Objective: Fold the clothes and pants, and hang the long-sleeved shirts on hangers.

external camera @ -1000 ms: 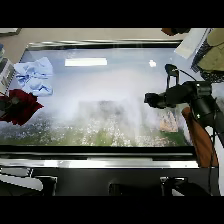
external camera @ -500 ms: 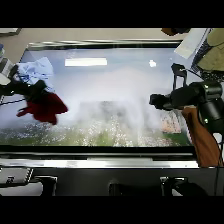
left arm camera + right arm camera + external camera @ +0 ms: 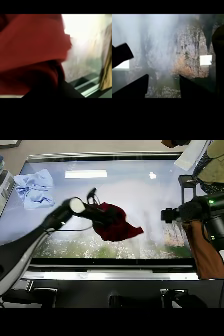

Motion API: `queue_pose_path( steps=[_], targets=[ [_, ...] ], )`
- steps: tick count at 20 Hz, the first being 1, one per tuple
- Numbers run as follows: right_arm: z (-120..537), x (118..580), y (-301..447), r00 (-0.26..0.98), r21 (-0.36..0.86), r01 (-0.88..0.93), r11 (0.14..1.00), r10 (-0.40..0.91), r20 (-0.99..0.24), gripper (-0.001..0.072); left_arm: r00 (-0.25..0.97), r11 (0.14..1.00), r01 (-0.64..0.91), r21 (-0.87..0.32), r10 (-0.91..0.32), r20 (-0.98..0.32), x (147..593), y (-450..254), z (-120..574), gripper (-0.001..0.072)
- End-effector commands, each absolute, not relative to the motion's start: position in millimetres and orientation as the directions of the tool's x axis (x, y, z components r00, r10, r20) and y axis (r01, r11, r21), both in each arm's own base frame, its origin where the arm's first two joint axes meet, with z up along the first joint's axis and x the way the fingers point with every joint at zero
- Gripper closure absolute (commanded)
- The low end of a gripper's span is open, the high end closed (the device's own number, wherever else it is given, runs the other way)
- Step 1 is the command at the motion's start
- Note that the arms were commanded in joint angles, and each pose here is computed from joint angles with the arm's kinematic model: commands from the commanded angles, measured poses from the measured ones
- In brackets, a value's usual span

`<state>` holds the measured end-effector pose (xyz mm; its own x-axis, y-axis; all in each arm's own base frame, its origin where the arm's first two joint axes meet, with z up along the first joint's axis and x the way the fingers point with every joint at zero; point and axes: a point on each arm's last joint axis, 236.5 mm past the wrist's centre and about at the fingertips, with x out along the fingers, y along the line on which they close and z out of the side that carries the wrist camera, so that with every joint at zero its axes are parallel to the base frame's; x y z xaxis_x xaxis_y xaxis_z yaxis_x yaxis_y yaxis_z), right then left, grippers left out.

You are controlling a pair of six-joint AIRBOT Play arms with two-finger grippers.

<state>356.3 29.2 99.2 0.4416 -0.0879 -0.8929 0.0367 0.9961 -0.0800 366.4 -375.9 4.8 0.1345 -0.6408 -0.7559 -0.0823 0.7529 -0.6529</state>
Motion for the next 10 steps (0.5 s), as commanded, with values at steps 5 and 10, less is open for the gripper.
queue_pose_path(
  steps=[5, 10],
  targets=[
    [92.7, 358.9, 36.2, 0.451, -0.008, 0.092, 0.996, -0.049, -0.891, 0.0230, 0.128, 0.754, -0.095, -0.650, -0.638, -0.759, 370.0, -367.8, 3.7, 0.0086],
    [105.1, 370.0, -20.1, 0.504, 0.406, 0.288, 0.867, 0.224, -0.834, 0.0232, 0.331, 0.780, 0.019, -0.626, -0.596, -0.732, 417.7, -231.9, 96.4, 0.0086]
  ],
)
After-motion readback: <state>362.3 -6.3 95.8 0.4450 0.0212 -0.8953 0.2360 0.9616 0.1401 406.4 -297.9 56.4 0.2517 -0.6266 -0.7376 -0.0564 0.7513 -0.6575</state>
